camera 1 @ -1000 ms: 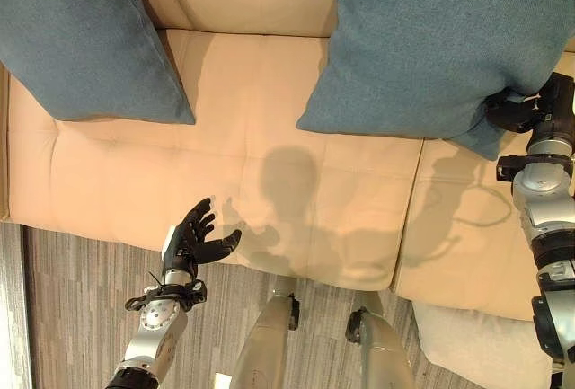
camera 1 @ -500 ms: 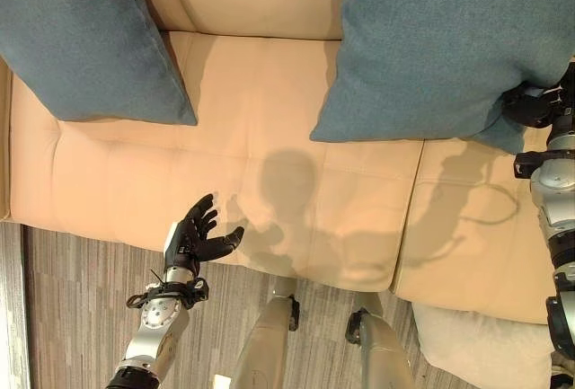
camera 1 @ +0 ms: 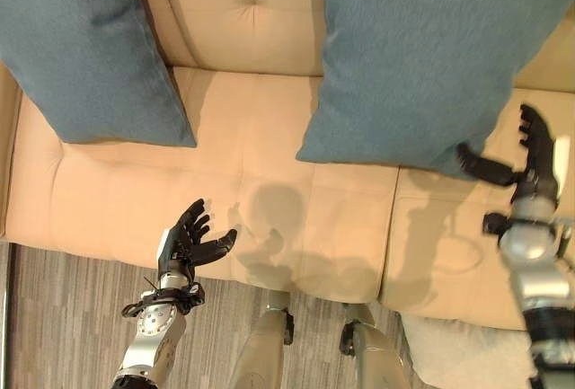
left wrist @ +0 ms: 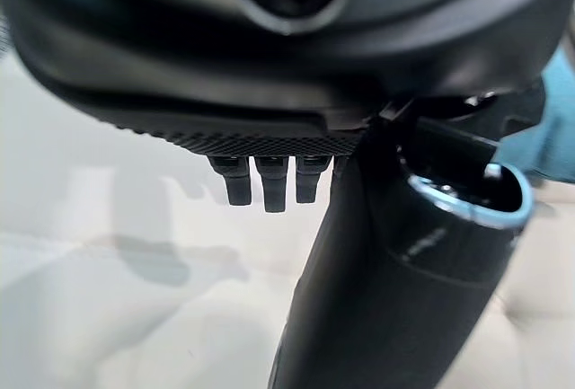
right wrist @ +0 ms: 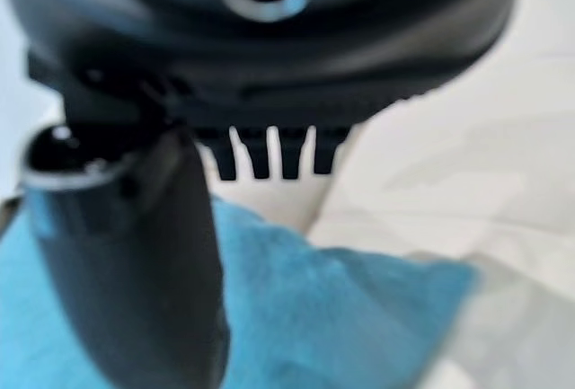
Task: Pick up all the scattered cushions and arrange them neatly on the sofa.
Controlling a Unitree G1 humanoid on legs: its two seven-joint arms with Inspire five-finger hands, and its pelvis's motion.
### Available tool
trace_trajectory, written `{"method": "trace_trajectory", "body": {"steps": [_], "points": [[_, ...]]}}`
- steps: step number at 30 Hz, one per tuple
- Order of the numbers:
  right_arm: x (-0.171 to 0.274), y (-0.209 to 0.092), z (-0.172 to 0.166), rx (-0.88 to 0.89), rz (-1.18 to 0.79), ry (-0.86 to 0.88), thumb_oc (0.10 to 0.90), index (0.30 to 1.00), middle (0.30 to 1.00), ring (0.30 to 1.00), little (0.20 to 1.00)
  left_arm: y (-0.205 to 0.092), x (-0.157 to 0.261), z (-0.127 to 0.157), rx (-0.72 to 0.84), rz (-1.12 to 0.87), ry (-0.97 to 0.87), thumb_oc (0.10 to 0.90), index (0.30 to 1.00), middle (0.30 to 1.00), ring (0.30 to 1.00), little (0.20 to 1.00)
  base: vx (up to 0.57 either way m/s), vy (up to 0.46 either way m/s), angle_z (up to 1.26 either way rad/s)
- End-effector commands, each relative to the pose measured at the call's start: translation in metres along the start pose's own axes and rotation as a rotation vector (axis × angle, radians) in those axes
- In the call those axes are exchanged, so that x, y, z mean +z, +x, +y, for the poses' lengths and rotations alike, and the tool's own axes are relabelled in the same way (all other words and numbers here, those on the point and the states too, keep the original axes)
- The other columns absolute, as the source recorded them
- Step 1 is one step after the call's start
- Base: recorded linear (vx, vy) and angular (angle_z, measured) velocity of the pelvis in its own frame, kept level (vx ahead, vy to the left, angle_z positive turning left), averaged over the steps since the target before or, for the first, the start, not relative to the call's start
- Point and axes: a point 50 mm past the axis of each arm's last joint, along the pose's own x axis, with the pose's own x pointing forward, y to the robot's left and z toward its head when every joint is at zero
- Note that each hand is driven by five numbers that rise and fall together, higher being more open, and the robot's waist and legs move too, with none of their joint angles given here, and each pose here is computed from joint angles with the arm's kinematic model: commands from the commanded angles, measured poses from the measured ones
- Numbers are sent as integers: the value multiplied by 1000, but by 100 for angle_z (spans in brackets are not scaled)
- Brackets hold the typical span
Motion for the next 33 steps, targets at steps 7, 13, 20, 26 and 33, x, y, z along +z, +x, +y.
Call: {"method": "trace_trajectory", "body": {"steps": [7,13,20,26,33], "points": [[-62,-52,11,183,166,-200,800,900,900,900,900,-17,-20,15,38,73,117,800,900,900,900,900,33,37,-16],[-136,-125,38,398,520,-287,800,900,900,900,900,-46,-94,39,101,445,322,800,900,900,900,900,26,2,-12],[-178,-197,51,570,793,-378,800,900,900,900,900,-97,-153,55,154,812,436,800,900,900,900,900,0,-56,-2],[-187,-213,51,584,894,-408,800,900,900,900,900,-93,-158,44,156,830,404,800,900,900,900,900,-206,-25,3],[-186,-196,49,588,877,-445,800,900,900,900,900,-83,-158,25,84,805,409,800,900,900,900,900,-171,104,-4]]}}
